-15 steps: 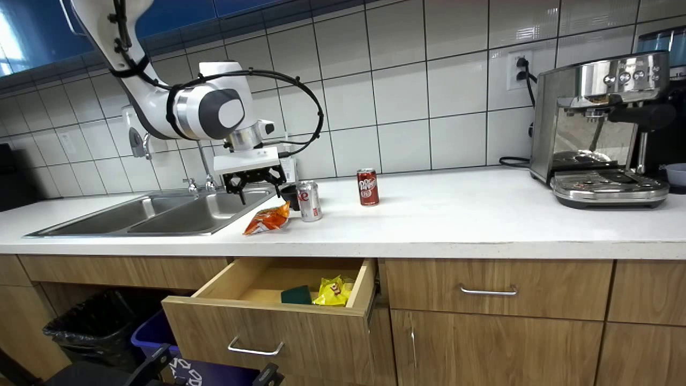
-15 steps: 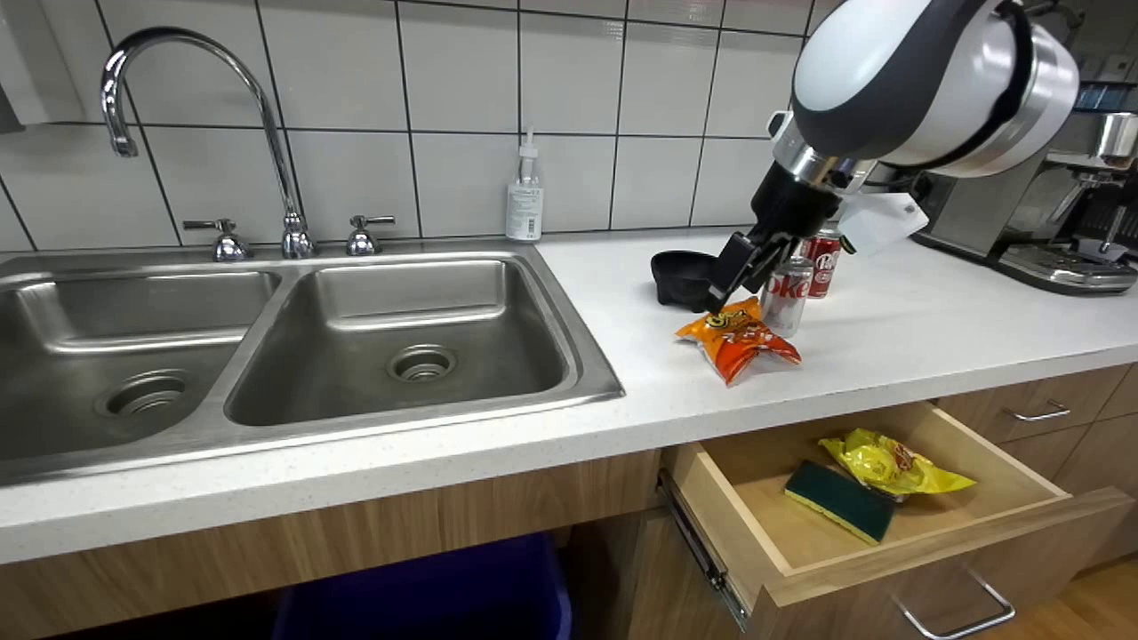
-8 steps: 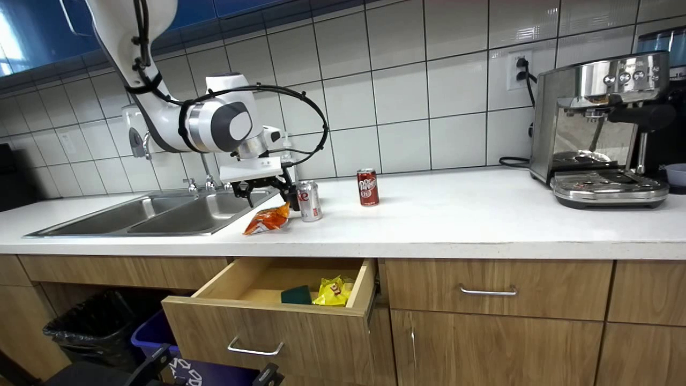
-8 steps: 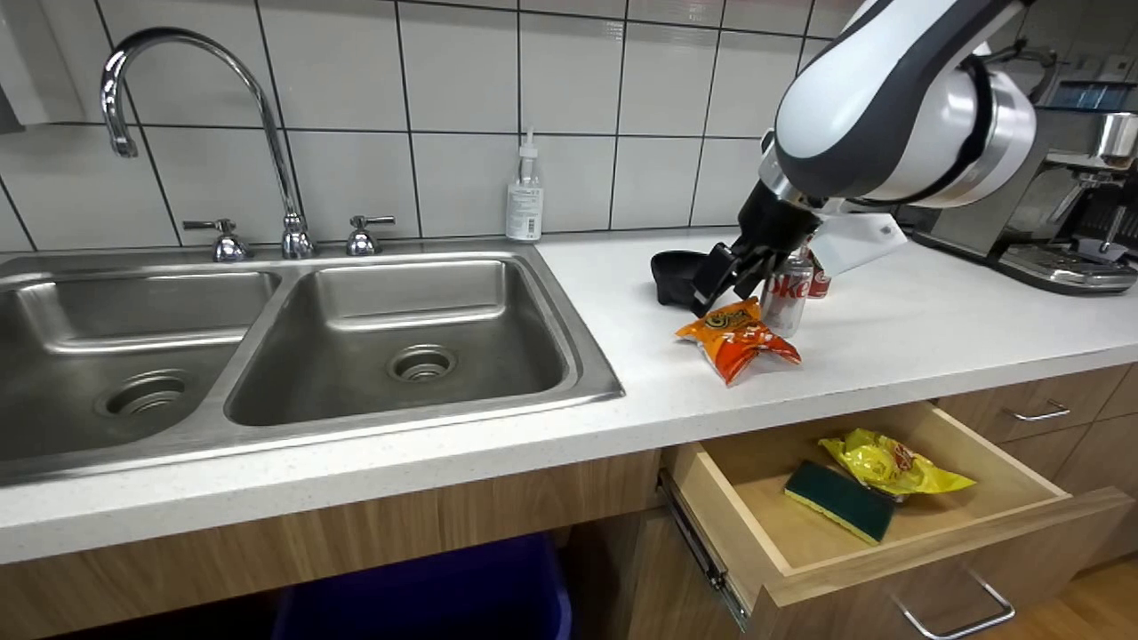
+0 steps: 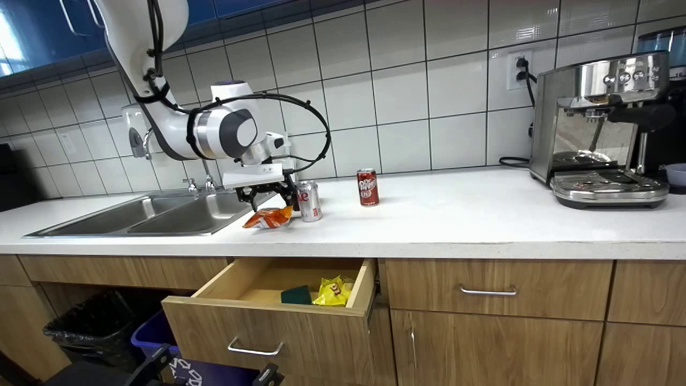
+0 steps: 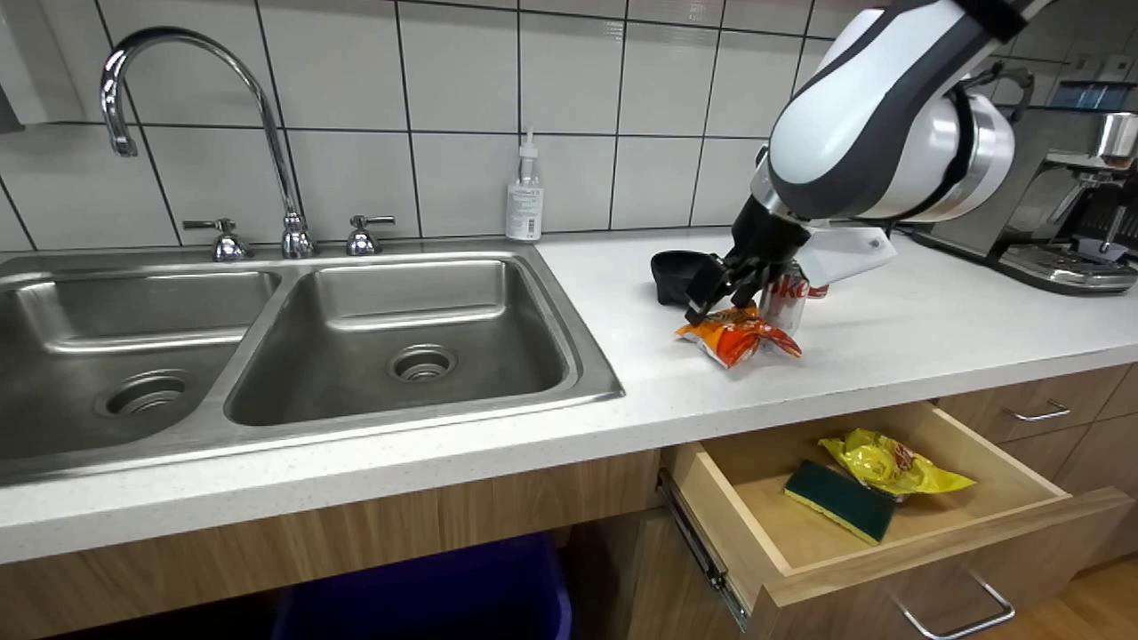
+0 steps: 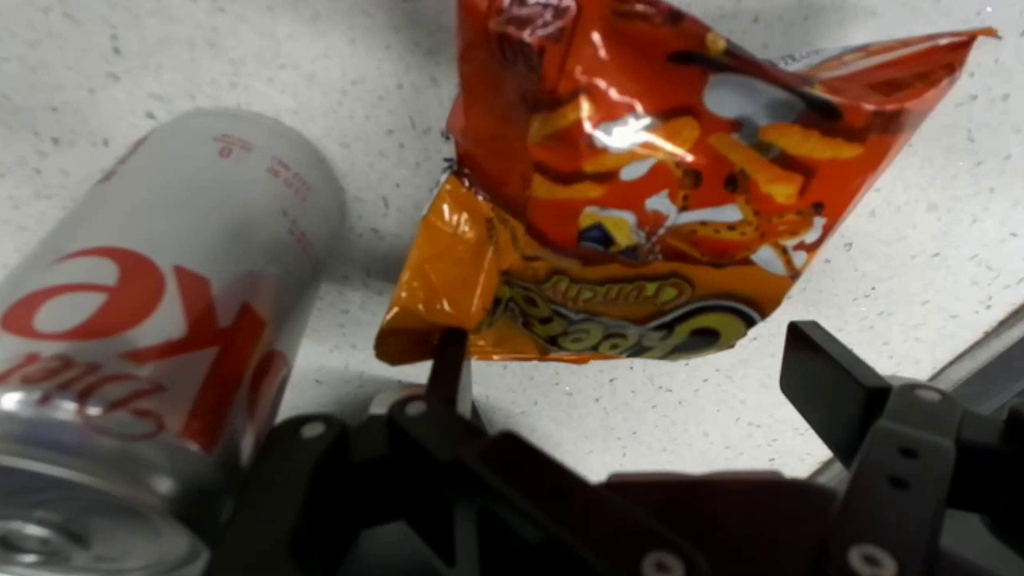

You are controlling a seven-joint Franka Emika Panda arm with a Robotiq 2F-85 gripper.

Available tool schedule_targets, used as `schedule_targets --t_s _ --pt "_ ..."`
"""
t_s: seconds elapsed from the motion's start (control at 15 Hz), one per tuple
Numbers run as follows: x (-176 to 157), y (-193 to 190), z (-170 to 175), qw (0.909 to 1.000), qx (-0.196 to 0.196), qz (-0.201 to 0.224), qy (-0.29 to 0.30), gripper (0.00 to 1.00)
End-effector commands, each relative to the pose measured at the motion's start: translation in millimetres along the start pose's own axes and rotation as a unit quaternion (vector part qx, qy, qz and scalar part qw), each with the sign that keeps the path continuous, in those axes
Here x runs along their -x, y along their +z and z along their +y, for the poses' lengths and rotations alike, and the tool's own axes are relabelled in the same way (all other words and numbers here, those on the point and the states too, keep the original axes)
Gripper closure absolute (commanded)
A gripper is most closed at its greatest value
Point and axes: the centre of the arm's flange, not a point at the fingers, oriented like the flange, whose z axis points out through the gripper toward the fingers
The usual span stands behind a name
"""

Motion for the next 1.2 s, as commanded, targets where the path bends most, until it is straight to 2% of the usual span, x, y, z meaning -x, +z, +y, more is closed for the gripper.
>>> schedule_targets --t_s 0.0,0.6,1.13 --pt "-4.8 -3.5 4.1 1.0000 -0.003 -0.005 -0.001 0.00" --pt "8.4 -12.2 -1.8 0.9994 -0.020 -0.027 -0.011 0.00" --pt "30.6 -34.7 1.4 0.9982 -0.017 -0.054 -0.021 0.00"
